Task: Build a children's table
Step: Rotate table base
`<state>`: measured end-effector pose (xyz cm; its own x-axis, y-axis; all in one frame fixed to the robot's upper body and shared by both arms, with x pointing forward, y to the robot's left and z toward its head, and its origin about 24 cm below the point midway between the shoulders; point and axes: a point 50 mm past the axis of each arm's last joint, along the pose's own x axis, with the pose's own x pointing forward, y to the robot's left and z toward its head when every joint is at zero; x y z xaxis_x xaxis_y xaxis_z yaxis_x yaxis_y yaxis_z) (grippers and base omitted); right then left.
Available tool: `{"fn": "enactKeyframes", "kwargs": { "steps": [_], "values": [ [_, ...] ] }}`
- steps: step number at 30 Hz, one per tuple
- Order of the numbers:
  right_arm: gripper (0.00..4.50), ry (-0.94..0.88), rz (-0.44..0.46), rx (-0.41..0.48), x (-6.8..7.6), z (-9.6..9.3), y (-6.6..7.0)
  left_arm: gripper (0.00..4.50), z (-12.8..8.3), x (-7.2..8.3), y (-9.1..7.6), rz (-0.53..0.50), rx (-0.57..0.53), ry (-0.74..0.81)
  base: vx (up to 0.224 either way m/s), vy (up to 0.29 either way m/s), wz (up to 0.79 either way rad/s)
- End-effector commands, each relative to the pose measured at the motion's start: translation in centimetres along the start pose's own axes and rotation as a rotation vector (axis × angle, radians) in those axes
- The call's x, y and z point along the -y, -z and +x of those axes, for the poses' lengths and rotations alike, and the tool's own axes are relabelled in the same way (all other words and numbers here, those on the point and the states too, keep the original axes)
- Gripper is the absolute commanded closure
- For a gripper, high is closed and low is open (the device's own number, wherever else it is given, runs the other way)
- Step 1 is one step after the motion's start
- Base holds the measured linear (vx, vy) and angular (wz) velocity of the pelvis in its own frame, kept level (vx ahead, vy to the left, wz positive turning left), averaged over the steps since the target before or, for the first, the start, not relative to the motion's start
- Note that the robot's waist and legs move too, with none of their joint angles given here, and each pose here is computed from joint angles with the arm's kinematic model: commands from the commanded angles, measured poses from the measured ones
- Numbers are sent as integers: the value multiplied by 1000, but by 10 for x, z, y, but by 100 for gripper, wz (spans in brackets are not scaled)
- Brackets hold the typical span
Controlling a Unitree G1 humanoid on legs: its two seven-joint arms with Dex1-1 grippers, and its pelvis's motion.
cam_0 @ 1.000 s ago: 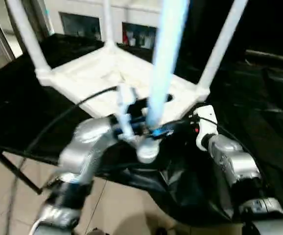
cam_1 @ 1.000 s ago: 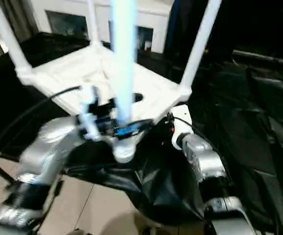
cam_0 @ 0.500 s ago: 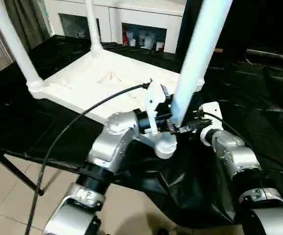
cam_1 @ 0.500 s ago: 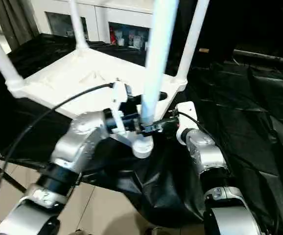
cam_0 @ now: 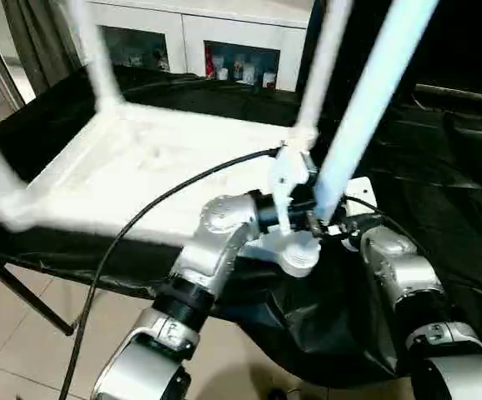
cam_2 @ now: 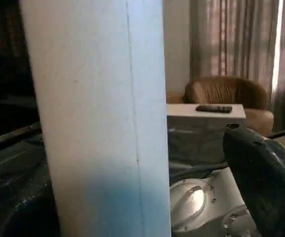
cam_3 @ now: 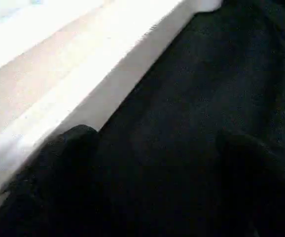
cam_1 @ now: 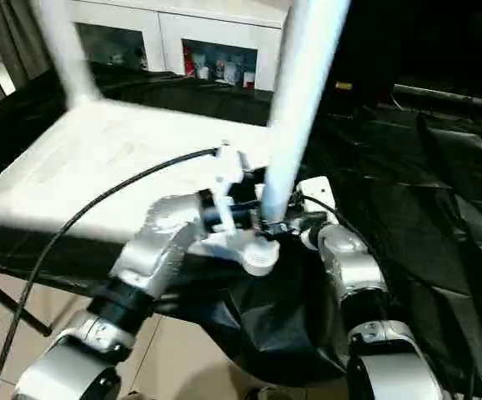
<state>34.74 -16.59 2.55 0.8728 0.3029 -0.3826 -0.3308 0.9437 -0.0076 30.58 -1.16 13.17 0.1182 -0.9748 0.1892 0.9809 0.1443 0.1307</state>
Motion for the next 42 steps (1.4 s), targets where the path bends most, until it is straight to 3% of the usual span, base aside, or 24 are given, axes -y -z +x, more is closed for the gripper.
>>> {"fn": "enactKeyframes", "kwargs": {
  "steps": [1, 2, 3, 5, 6, 8, 13, 15, 17, 19, 21, 23, 25, 30, 42],
  "values": [
    [2, -34, -2, 41, -10, 6, -12, 0, 11, 5, 1, 30, -39, 46, 0, 0, 0],
    [2, -34, -2, 41, -10, 6, -12, 0, 11, 5, 1, 30, -39, 46, 0, 0, 0],
    [2, 53, -3, 47, 5, 3, -13, 0, 6, -2, 5, 56, -79, -3, 0, 0, 0],
    [2, 53, -3, 47, 5, 3, -13, 0, 6, -2, 5, 56, -79, -3, 0, 0, 0],
    [2, 113, 6, 58, 16, 0, -14, 0, 0, -7, 6, 62, -98, -30, 0, 0, 0],
    [2, 142, 14, 72, 24, -3, -16, 0, -5, -9, 7, 60, -110, -42, 0, 0, 0],
    [2, 64, -21, 110, 39, -20, -22, 0, -37, -4, 14, 10, -173, 35, 0, 0, 0],
    [2, -23, -84, 96, 40, -29, -21, 0, -54, -1, 19, -27, -223, 78, 0, 0, 0],
    [0, -132, -153, 74, 39, -41, -18, 29, -74, 0, 26, -52, -312, 108, 0, 0, 0],
    [0, -179, -172, 69, 39, -48, -17, 36, -82, -1, 31, -46, -366, 105, 0, 0, 0],
    [0, -299, -233, 55, 36, -66, -18, 47, -97, -8, 40, 15, -492, 80, 0, 0, 0],
    [0, -331, -251, 51, 35, -72, -19, 69, -100, -10, 42, 36, -519, 75, 0, 0, 0],
    [0, -442, -301, 18, 32, -94, -22, 80, -103, -16, 43, 45, -557, 43, 0, 0, 0],
    [0, -549, -351, -47, 31, -120, -26, 123, -100, -20, 46, 40, -590, 50, 0, 0, 0],
    [0, -582, -355, -135, 30, -144, -23, 217, -99, -20, 54, 50, -655, 146, 0, 0, 0]
  ]
}}
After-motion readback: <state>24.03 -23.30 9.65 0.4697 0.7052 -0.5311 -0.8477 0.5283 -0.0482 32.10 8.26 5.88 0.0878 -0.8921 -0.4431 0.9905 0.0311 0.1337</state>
